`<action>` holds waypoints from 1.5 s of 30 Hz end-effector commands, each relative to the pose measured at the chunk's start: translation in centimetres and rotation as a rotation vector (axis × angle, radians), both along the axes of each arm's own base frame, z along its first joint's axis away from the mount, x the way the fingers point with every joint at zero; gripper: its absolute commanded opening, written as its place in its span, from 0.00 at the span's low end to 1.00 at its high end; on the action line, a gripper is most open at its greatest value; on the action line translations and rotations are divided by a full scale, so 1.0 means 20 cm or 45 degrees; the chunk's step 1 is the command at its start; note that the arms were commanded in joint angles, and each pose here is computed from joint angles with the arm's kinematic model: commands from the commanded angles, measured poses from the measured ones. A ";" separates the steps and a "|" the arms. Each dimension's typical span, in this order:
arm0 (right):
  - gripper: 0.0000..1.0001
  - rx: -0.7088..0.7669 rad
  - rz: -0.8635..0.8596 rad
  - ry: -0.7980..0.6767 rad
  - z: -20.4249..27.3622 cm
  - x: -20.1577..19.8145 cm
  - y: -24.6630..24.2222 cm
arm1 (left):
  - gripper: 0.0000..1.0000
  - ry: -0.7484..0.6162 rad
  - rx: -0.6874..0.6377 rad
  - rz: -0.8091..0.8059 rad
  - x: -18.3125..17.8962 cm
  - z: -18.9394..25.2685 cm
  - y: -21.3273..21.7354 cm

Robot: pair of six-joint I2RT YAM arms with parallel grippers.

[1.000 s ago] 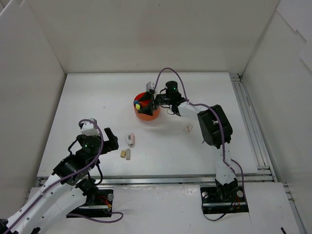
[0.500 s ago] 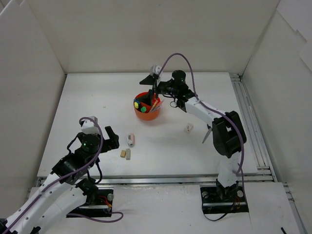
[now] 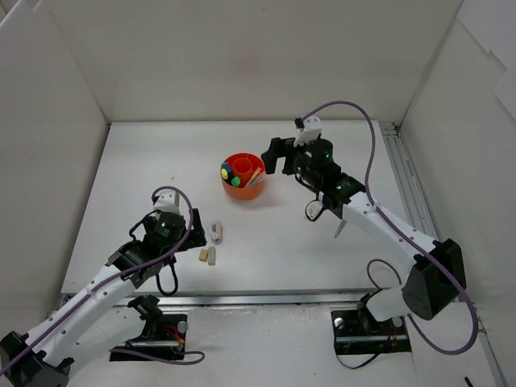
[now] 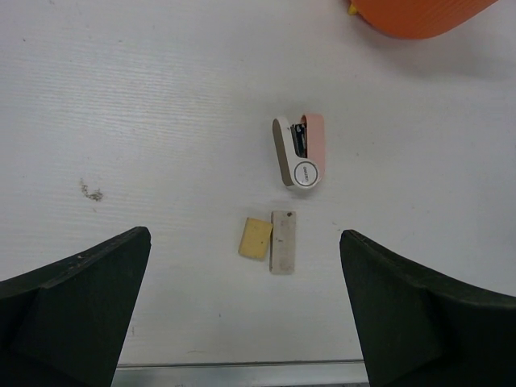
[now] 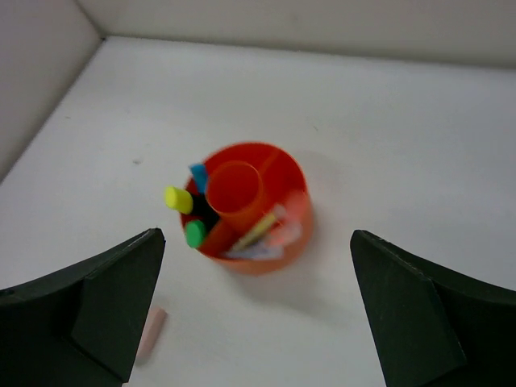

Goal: Sort the stationery into containers
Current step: Pick up the stationery from the corner of the board.

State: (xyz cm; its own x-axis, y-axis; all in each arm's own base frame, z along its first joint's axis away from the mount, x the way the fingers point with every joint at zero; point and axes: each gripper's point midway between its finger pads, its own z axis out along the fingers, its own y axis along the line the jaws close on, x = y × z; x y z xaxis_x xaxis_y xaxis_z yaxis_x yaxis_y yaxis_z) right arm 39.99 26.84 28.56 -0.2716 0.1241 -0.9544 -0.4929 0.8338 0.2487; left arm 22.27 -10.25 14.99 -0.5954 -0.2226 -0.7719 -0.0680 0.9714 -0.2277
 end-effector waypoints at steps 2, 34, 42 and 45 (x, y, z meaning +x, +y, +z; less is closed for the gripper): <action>0.98 -0.059 -0.543 0.235 -0.30 -0.11 -0.44 | 1.00 -0.061 -0.055 -0.051 0.09 0.09 -0.10; 0.72 -0.320 -0.818 1.060 -1.36 -0.25 -0.68 | 1.00 0.044 -0.044 -0.167 0.23 -0.10 -0.23; 0.19 -0.335 -0.865 0.956 -1.26 -0.18 -0.72 | 1.00 0.002 -0.052 -0.161 0.24 -0.04 -0.20; 0.15 -0.380 -0.786 0.851 -1.12 -0.11 -0.70 | 0.99 -0.003 -0.054 -0.167 0.24 -0.04 -0.19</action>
State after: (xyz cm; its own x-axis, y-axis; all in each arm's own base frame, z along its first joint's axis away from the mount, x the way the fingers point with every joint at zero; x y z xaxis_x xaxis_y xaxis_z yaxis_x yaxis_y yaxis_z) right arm 34.92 12.62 1.13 -0.8106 0.2479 -0.5305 0.2665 0.9629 0.0427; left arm 26.14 -13.88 12.16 -0.6639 -0.1650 -0.7294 0.0329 0.9680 -0.2489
